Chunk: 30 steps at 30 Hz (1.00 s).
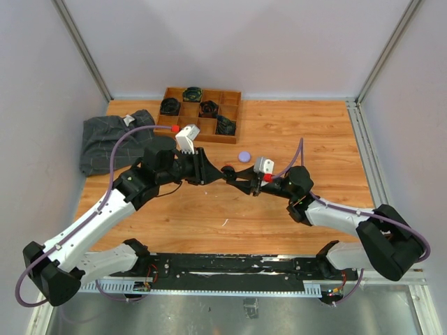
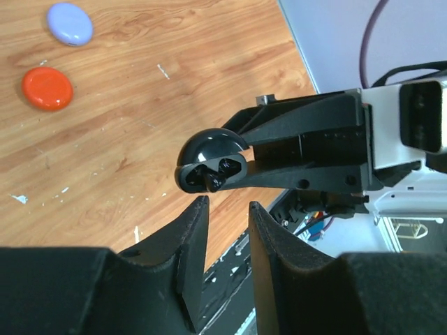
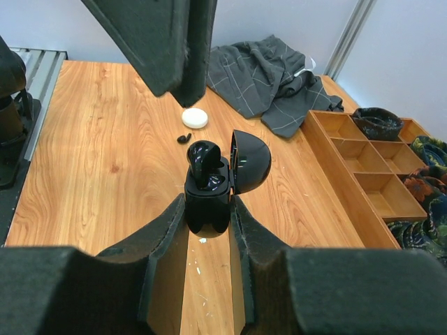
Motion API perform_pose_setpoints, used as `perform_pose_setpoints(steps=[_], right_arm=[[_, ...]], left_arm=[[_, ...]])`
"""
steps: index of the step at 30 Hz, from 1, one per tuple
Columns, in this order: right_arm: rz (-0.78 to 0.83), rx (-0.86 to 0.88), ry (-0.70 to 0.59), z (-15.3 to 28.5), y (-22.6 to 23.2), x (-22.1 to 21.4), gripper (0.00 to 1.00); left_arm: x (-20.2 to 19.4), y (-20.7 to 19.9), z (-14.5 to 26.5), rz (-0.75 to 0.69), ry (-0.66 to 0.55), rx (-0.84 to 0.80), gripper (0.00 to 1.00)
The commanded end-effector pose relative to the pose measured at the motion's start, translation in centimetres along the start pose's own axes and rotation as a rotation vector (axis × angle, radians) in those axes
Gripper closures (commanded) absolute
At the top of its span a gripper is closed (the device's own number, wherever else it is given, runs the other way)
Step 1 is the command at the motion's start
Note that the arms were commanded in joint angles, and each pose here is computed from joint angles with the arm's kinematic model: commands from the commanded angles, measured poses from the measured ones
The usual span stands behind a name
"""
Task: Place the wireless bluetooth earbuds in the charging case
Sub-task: Place the earbud in the charging case.
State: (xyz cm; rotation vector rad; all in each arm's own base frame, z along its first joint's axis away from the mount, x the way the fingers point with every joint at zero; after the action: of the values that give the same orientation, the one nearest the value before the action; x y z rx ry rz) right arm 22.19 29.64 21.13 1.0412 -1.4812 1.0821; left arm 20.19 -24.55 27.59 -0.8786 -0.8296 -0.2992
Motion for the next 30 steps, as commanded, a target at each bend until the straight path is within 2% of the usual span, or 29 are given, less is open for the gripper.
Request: perform_pose_setpoints(steps=[1,12,24,30], right_arm=[[0.073,0.0,-0.027,-0.5,0.1,1.7,0.99],[0.099,-0.003,-0.014,-0.2,0.3,1.5,0.99],[0.102,-0.002,-0.008,-0.1,0.3,1.3,0.99],[0.1,0.008,0.0,-0.2,0.4,1.1,0.99]], left_arm=[[0.9,-0.5,-0.5,0.017,-0.02,-0.004,0.66],[0.2,0.4,-2.2,0.054,0.016,0.017,0.64],[-0.2,-0.1,-2.6,0.035,0.047,-0.025,0.85],[0.4,-0.8,-2.2,-0.058,0.037,-0.068,0.86]])
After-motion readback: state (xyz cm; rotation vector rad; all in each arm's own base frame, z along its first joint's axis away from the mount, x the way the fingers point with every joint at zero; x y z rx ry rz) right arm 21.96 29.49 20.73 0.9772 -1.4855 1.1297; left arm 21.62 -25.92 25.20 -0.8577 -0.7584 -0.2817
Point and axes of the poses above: each gripper's point midway between its finger pads, its own z axis back along the fingers, its own y axis along the line the jaws close on, x = y × z, the point moved 2 cm from there along z, back along the fingers, and after that the axes turned 5 degrees about -z, right-handed, at the moved point
